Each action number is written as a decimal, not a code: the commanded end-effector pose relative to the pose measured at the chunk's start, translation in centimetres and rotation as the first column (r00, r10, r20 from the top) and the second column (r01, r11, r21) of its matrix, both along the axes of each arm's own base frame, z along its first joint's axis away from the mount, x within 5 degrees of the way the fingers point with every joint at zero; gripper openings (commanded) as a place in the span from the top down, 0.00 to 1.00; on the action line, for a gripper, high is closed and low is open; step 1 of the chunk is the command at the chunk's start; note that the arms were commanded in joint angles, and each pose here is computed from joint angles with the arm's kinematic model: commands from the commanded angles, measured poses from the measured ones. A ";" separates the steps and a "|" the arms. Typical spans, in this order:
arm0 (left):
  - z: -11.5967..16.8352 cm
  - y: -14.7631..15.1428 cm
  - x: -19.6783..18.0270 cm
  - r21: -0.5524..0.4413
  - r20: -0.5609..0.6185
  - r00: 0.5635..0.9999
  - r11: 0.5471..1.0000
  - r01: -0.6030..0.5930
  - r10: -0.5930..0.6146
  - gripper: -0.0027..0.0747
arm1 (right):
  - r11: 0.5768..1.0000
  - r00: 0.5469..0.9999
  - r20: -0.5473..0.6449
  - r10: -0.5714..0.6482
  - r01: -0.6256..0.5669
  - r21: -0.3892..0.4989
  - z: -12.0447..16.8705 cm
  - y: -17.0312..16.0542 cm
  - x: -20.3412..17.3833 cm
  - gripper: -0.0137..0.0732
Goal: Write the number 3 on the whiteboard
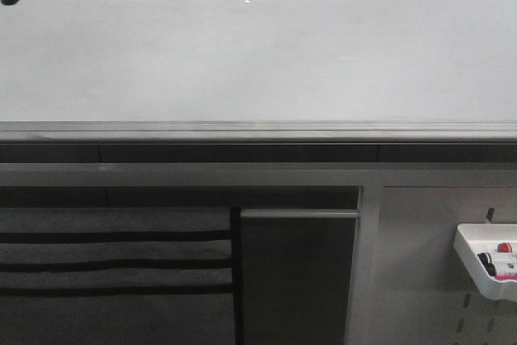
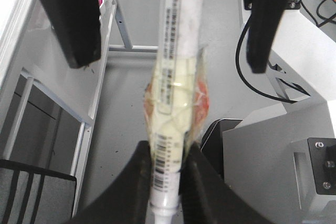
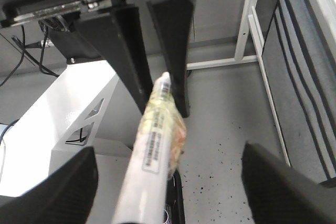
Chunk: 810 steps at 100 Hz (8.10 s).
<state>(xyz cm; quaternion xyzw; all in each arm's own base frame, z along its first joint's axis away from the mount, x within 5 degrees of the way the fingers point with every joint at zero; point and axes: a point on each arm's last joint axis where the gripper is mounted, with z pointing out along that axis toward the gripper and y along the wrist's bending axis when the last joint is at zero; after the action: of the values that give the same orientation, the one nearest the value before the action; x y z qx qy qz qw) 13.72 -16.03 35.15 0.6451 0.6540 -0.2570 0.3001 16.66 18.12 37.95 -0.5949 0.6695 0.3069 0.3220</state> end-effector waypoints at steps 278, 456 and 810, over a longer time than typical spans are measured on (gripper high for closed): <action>0.3 6.8 0.0 -0.272 -0.046 0.839 0.801 -0.533 0.542 0.42 | 0.681 0.695 -0.085 -0.714 0.717 0.147 -0.4 -9.5 7.4 0.80; 0.3 6.8 0.0 -0.273 -0.044 0.838 0.801 -0.533 0.543 0.42 | 0.753 0.753 -0.024 -0.658 0.657 -0.019 -5.1 -3.3 17.0 0.80; -5.5 8.0 20.0 -0.122 -0.230 0.399 0.380 -0.917 0.888 0.99 | 0.921 0.856 0.358 -0.372 0.389 0.028 3.0 -10.3 -0.7 0.50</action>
<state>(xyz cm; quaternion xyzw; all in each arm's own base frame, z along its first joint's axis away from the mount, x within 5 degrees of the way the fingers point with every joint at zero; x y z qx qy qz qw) 32.99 -8.75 27.60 0.1676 0.8999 -0.1730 0.3636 16.21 7.90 39.41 -0.5191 0.7234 0.1137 0.4409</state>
